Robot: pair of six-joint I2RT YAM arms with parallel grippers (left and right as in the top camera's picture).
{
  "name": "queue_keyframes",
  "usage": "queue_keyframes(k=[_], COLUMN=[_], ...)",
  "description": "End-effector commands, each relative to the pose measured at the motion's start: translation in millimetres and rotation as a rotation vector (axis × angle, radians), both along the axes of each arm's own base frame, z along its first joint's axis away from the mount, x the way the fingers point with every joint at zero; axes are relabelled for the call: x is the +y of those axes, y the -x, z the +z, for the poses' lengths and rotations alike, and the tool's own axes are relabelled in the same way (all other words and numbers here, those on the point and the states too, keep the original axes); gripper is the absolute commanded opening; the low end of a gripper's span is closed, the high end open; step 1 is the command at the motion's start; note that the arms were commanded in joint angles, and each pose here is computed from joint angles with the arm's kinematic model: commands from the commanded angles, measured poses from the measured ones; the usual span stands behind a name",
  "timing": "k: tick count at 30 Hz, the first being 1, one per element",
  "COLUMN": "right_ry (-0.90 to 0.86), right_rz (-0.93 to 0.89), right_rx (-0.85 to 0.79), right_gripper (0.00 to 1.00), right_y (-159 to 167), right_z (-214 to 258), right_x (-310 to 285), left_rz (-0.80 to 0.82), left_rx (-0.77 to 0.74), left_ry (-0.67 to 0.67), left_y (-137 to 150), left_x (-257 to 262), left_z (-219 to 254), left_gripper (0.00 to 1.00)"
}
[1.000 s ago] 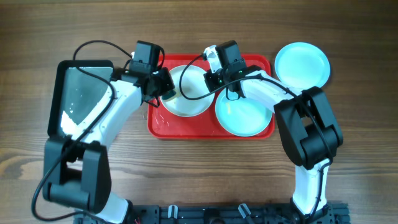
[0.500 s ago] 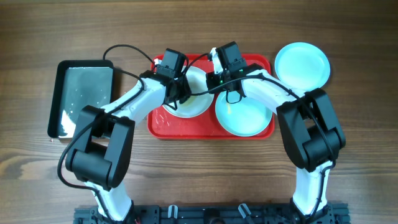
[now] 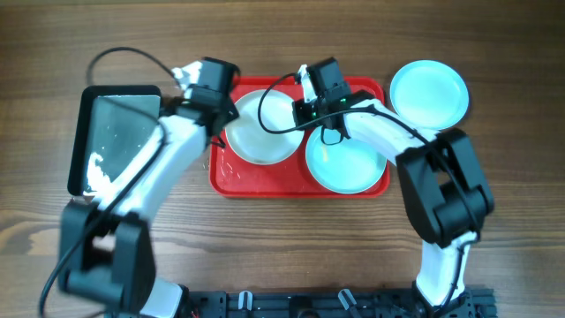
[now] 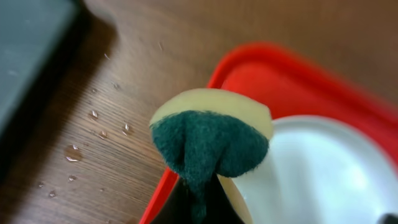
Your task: Clean dirty plates on tray and stack at the side
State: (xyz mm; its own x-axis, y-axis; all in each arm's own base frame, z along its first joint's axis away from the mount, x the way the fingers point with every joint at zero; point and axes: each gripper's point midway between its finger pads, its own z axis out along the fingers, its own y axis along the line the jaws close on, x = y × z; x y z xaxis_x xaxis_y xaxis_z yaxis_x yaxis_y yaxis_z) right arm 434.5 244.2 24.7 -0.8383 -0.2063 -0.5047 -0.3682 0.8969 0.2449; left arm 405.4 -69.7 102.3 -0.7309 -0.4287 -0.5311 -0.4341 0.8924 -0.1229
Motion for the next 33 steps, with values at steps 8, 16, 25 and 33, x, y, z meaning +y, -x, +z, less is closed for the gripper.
queue_keyframes(k=[8, 16, 25, 33], right_ry=[0.659, 1.21, 0.531, 0.035], right_rz=[0.232, 0.627, 0.259, -0.715], right_rx=[-0.733, -0.96, -0.675, -0.143], right_gripper=[0.04, 0.04, 0.04, 0.04], right_y=[-17, 25, -16, -23], right_z=[195, 233, 183, 98], right_x=[-24, 38, -22, -380], left_rz=[0.405, 0.427, 0.427, 0.428], left_rx=[-0.176, -0.162, -0.146, -0.14], left_ry=[0.088, 0.081, 0.079, 0.079], left_y=[15, 19, 22, 23], left_x=[138, 147, 147, 147], left_z=[72, 70, 67, 66], left_gripper=[0.04, 0.04, 0.04, 0.04])
